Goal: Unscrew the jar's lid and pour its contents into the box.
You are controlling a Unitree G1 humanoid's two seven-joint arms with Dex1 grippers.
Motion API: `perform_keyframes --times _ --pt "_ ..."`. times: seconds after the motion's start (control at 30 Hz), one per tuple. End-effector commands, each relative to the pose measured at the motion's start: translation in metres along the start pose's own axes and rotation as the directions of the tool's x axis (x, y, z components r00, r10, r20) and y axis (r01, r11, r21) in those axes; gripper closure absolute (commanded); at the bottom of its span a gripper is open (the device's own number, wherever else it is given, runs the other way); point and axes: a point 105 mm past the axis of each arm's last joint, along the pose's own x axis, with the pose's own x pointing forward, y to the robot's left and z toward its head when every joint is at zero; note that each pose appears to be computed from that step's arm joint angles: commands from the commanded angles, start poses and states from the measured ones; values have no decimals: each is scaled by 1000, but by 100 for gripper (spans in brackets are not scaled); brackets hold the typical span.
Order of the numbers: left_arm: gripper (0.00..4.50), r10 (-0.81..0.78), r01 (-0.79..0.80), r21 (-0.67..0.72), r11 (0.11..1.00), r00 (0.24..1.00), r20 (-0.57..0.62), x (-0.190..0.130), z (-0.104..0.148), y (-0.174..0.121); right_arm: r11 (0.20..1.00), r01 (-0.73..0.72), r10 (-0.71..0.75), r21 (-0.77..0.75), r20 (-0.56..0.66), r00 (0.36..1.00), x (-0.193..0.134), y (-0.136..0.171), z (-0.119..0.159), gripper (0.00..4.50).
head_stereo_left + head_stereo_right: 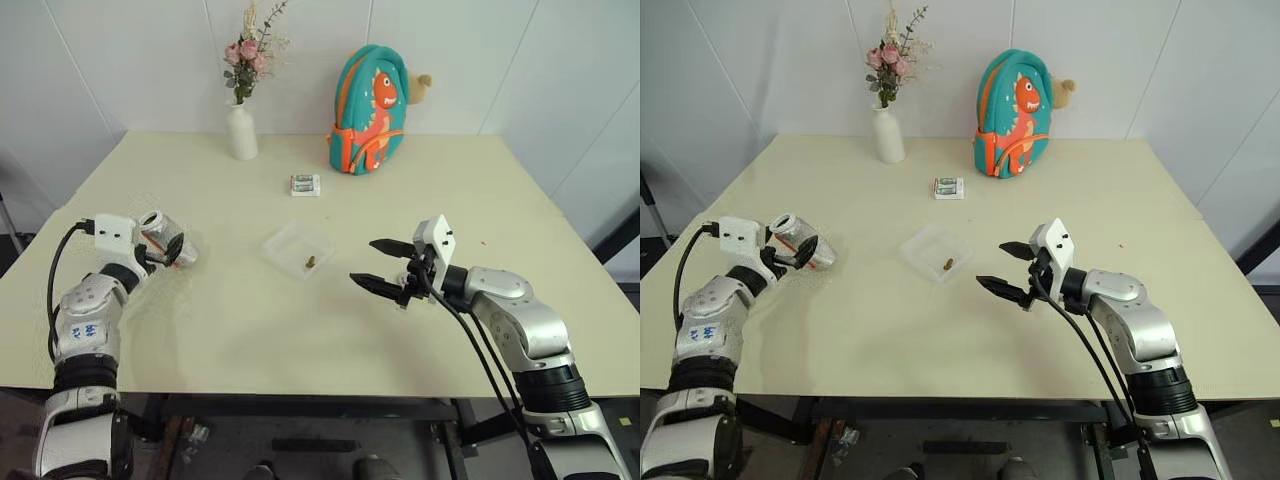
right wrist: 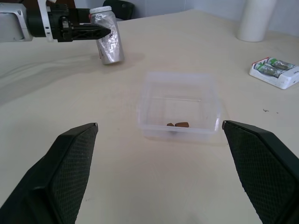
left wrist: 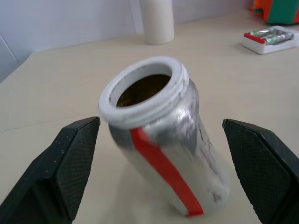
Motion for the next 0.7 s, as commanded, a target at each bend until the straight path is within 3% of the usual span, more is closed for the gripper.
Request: perform_keyframes --times 0.03,0.17,0.33,0.6,0.7 --pt "3 38 -40 37 999 998 50 -17 25 9 1000 6 -5 -30 30 1000 -3 -3 8 0" --pt "3 50 -49 37 998 999 -6 -37 17 12 998 19 -17 -53 26 1000 -4 -10 8 0" --pt "3 -75 89 184 979 994 -84 -69 13 -2 995 58 -56 -81 20 998 -13 -22 11 0" --pt "3 -350 349 212 913 936 -34 -75 44 -31 993 73 -79 -97 -56 995 -37 -36 4 0" --pt "3 -483 465 290 836 876 -13 -68 55 -44 988 54 -66 -146 -75 995 -47 -35 5 0"
